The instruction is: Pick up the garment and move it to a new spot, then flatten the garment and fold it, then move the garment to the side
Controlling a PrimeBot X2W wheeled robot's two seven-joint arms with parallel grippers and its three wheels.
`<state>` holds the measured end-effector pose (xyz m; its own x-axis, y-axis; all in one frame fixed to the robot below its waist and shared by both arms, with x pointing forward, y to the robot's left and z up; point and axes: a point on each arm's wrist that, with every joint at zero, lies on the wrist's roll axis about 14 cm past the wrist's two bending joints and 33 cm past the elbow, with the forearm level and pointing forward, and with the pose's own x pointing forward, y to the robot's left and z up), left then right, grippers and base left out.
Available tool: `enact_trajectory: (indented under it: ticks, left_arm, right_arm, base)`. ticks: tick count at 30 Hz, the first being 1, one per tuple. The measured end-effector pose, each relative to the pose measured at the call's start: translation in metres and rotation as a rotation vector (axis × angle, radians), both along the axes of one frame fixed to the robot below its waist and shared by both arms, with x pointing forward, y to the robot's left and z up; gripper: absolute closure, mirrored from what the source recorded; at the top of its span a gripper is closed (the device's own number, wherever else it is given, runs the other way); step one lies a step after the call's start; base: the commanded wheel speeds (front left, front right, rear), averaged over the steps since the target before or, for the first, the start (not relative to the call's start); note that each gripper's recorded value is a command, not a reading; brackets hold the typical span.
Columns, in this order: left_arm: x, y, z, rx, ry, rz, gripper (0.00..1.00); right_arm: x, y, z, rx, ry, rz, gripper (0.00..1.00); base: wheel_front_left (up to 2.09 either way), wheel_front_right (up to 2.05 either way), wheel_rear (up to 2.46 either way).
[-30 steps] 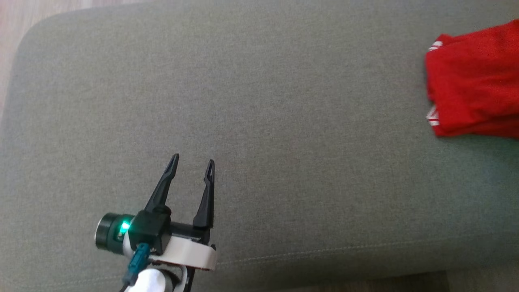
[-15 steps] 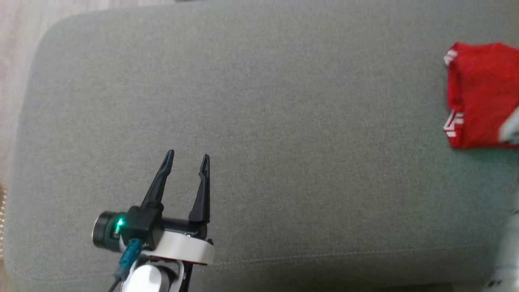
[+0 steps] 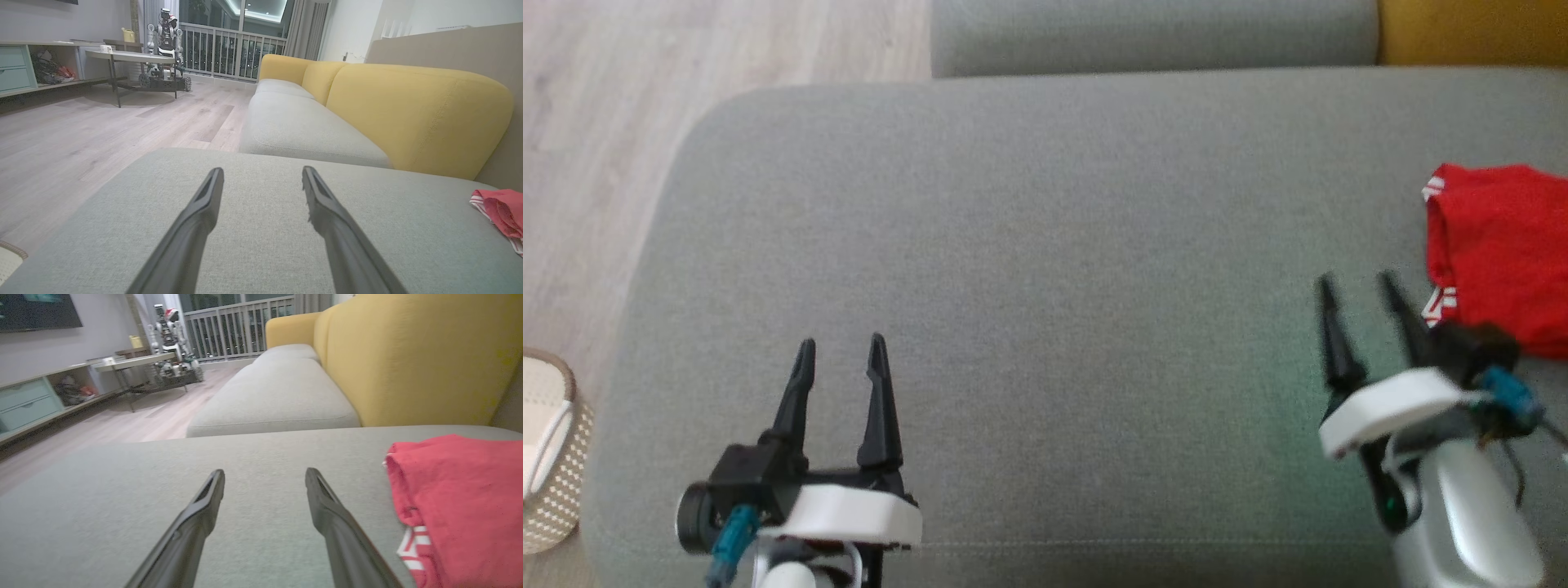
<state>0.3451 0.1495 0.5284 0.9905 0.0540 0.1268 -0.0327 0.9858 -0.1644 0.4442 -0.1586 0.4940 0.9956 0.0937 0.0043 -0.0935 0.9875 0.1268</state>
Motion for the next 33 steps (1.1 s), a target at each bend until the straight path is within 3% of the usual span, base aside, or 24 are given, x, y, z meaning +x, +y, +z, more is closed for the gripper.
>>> enact_trajectory:
  ticks: [3, 8, 15, 30, 31, 33]
  left_arm:
    - [-0.01, 0.004, 0.003, 0.001, -0.011, 0.013, 0.0]
    - [-0.024, 0.015, 0.003, 0.026, -0.015, 0.042, 0.0]
    - [-0.032, 0.024, 0.002, 0.038, -0.016, 0.053, 0.0]
    - [-0.034, 0.014, -0.005, 0.06, -0.001, -0.002, 0.0]
    - [-0.034, 0.014, -0.006, 0.06, 0.001, -0.003, 1.0]
    - [-0.037, 0.014, -0.02, 0.061, 0.043, -0.005, 1.0]
  right_arm:
    - [-0.014, 0.018, 0.001, 0.03, -0.016, 0.051, 0.0]
    - [-0.032, 0.04, 0.047, 0.007, -0.175, 0.125, 0.0]
    - [-0.061, 0.033, 0.017, 0.0, -0.092, 0.119, 0.0]
    - [-0.069, 0.022, 0.022, 0.024, -0.106, 0.086, 0.0]
    - [-0.07, 0.022, 0.021, 0.026, -0.102, 0.086, 1.0]
    - [-0.073, 0.022, 0.008, 0.025, -0.059, 0.086, 1.0]
  base:
    - [0.0, 0.0, 0.0]
    - [0.0, 0.0, 0.0]
    - [0.0, 0.0, 0.0]
    - [0.0, 0.0, 0.0]
    - [0.0, 0.0, 0.0]
    - [0.0, 0.0, 0.0]
